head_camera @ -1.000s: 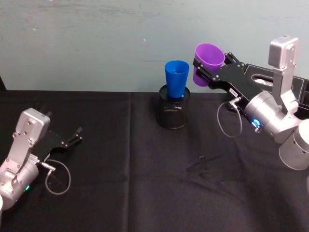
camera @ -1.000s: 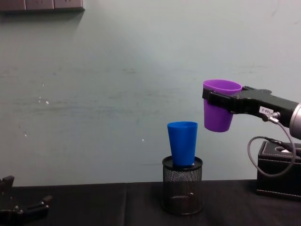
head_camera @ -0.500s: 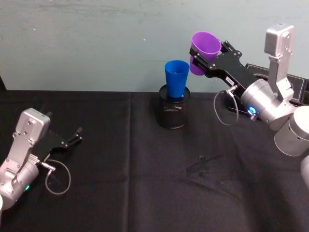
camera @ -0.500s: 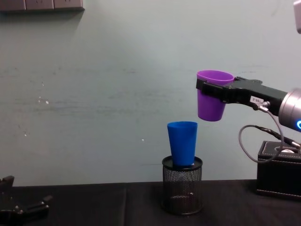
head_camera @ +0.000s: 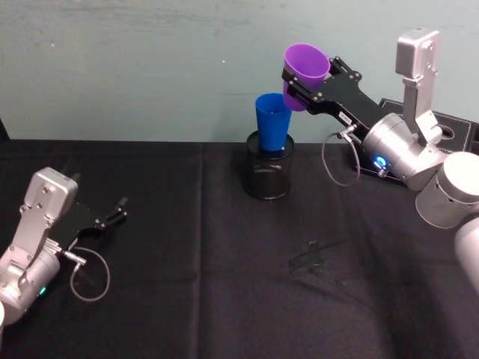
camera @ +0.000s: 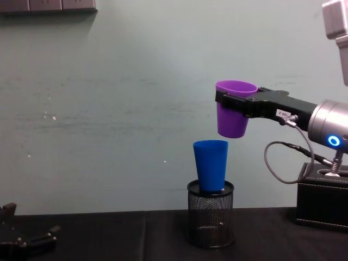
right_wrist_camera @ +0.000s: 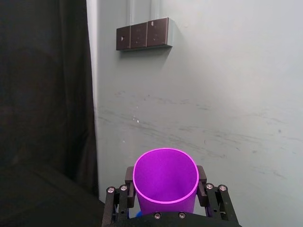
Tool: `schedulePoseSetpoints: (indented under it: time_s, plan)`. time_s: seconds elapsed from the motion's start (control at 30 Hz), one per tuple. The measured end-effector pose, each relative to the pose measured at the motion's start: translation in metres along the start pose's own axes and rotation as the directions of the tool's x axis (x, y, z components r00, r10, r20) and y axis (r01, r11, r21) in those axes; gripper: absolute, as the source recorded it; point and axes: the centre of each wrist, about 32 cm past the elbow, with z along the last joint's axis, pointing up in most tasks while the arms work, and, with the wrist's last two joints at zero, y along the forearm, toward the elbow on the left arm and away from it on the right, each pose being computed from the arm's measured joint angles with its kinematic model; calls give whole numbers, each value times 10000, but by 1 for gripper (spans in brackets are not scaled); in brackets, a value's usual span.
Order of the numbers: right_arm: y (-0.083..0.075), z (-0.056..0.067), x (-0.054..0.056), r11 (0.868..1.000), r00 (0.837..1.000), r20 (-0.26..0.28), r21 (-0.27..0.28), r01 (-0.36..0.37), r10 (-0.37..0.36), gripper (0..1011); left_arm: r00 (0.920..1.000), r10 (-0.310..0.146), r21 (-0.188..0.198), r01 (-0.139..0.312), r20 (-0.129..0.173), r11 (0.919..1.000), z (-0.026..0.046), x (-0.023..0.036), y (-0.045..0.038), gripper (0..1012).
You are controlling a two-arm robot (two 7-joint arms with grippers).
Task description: Pick up one cup with a gripper and tap it against the other cup.
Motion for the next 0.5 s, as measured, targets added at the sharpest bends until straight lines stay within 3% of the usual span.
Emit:
schedulePoseSetpoints:
  time_s: [0.5]
  plan:
    - [-11, 6, -30, 9998, 9998, -184, -169, -96, 93, 735, 10000, 0, 0, 0, 0, 10000, 0, 0, 0, 1011]
